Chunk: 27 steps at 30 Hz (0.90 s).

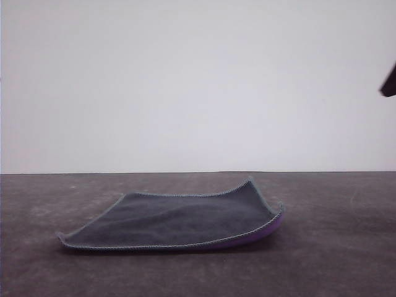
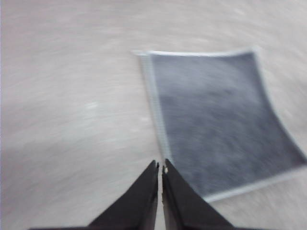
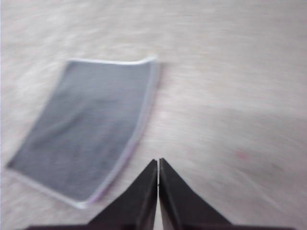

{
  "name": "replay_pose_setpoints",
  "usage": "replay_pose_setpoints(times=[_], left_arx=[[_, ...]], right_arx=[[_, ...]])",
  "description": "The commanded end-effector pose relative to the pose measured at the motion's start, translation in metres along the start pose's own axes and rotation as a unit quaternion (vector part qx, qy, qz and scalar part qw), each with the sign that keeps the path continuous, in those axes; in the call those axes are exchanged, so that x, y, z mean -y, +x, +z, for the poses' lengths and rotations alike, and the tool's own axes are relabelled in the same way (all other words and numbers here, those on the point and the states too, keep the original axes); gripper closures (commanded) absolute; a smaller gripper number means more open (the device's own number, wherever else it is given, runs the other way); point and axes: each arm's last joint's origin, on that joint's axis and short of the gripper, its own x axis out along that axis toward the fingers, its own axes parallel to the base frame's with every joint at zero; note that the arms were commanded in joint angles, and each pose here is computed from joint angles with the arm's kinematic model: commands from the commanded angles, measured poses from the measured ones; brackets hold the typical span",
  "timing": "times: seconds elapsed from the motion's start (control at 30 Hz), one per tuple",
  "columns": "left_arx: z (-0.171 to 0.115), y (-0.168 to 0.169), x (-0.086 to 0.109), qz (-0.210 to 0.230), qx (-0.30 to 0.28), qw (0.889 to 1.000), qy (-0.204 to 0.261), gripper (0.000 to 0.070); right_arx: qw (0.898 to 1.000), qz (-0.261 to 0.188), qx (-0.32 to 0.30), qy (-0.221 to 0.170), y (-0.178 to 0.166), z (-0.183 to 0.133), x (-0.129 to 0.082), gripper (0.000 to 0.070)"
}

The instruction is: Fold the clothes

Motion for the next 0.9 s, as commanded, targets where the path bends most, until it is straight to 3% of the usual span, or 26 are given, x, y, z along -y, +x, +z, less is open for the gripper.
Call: replay_pose_setpoints(times=[0.0, 0.1, 0.17, 0.23, 0.27, 0.33, 0.5, 0.67, 0.77, 0.87], left_arx=[[0.005, 0.000, 0.004, -0.011, 0.006, 1.000, 0.021, 0.0696], [0.005, 0.003, 0.006, -0.016, -0.002, 1.000, 0.024, 0.0696], [0.005, 0.004, 0.006, -0.016, -0.001, 1.000, 0.024, 0.0664], [0.006, 0.004, 0.005, -0.016, 0.001, 1.000, 0.022, 0.0478], [0.006, 0.003, 0.006, -0.016, 0.002, 1.000, 0.019, 0.0343], [0.006, 0.003, 0.006, -0.016, 0.003, 1.000, 0.019, 0.0222], [0.007, 0.003, 0.006, -0.017, 0.006, 1.000, -0.013, 0.0224], [0.008, 0.010, 0.000, -0.021, -0.008, 0.998, -0.056, 0.0203], [0.010, 0.021, -0.007, -0.041, -0.030, 0.996, -0.079, 0.0141], [0.015, 0.036, -0.016, -0.070, -0.042, 0.991, -0.107, 0.0144]], right_arx=[[1.000, 0.014, 0.002, -0.016, 0.003, 0.004, -0.004, 0.0699], [0.999, 0.027, -0.003, -0.025, 0.009, 0.004, -0.008, 0.0695], [0.999, 0.030, -0.001, -0.030, 0.010, 0.005, -0.009, 0.0600], [0.999, 0.030, 0.003, -0.033, 0.010, 0.006, -0.009, 0.0358], [0.999, 0.030, 0.005, -0.033, 0.010, 0.006, -0.009, 0.0225], [0.999, 0.030, 0.005, -0.032, 0.010, 0.006, -0.009, 0.0150], [0.999, 0.030, 0.004, -0.024, 0.010, 0.006, -0.009, 0.0151], [0.999, 0.031, -0.002, 0.032, 0.014, 0.008, -0.008, 0.0177], [0.997, 0.037, -0.019, 0.063, 0.022, 0.011, -0.005, 0.0179], [0.994, 0.055, -0.032, 0.086, 0.034, 0.015, -0.001, 0.0179]])
